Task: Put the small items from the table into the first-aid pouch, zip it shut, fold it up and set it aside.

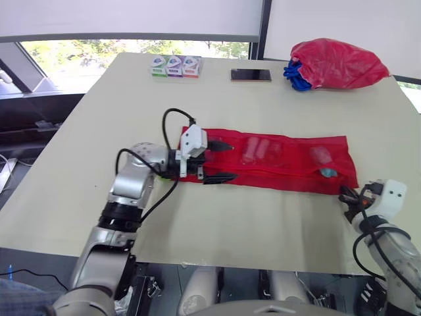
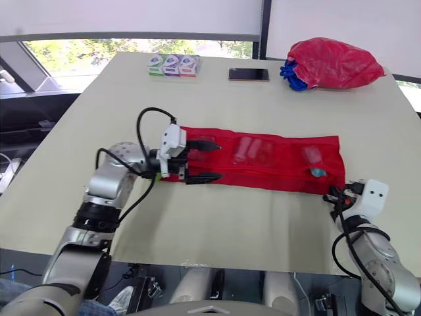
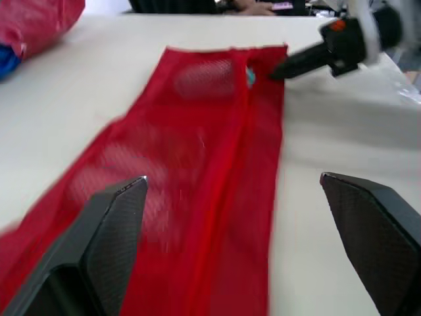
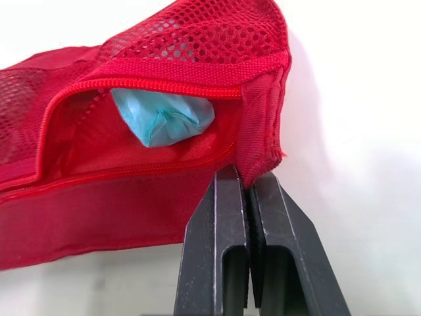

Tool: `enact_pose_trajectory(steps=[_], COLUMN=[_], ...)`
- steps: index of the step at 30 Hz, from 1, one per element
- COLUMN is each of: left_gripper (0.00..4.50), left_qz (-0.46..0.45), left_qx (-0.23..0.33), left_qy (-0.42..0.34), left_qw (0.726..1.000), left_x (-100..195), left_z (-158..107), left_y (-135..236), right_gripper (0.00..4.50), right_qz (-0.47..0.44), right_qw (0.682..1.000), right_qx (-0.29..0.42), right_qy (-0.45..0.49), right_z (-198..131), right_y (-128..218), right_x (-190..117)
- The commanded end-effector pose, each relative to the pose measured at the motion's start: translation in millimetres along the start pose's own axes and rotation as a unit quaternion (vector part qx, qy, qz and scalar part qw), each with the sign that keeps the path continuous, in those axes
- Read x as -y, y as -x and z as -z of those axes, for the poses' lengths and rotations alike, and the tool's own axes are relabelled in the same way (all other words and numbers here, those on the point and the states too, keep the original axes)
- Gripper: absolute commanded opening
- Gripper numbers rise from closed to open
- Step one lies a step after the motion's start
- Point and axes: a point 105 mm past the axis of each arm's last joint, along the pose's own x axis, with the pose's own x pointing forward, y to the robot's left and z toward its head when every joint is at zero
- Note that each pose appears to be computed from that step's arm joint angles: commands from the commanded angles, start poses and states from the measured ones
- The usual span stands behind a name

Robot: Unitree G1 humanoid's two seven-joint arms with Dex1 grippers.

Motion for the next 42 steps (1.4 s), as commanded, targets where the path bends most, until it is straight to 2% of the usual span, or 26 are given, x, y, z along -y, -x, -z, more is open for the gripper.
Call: enact_pose_trajectory(steps=[1,7,15,19,21,23,25,28,34,40,42], left_gripper=[4.47,4.47,4.47,4.5,4.5,4.5,4.5,4.5,4.5,4.5,4.5], left_qz=[0.017,0.027,0.018,0.015,0.005,-0.007,-0.039,-0.102,-0.163,-0.201,-0.185], left_qx=[0.008,0.02,-0.002,-0.009,-0.014,-0.016,-0.029,-0.039,-0.048,-0.041,-0.024], left_qy=[-0.023,-0.014,-0.019,-0.014,-0.009,-0.003,0.017,0.056,0.169,0.291,0.333], left_qw=[1.0,0.999,1.0,1.0,1.0,1.0,0.999,0.992,0.971,0.934,0.924], left_x=[16,31,34,35,33,30,21,3,-17,-29,-26], left_z=[-18,-30,-26,-23,-21,-18,-10,2,25,44,45], left_y=[13,30,36,38,39,41,46,55,66,67,62], right_gripper=[0.0,0.0,0.0,1.28,2.45,3.4,4.46,4.46,4.46,4.46,4.46], right_qz=[0.017,0.059,0.108,0.069,0.042,0.016,-0.033,-0.138,-0.298,-0.385,-0.415], right_qw=[1.0,0.998,0.993,0.997,0.998,0.996,0.988,0.967,0.914,0.874,0.859], right_qx=[0.022,0.018,0.019,0.015,0.014,0.006,0.012,0.026,0.058,0.074,0.081], right_qy=[0.006,0.026,0.047,0.032,0.05,0.087,0.148,0.214,0.269,0.285,0.29], right_z=[-16,-27,-43,-50,-55,-58,-66,-75,-83,-85,-86], right_y=[2,0,2,8,14,19,29,47,71,82,86], right_x=[20,59,99,99,95,90,77,41,-28,-78,-95])
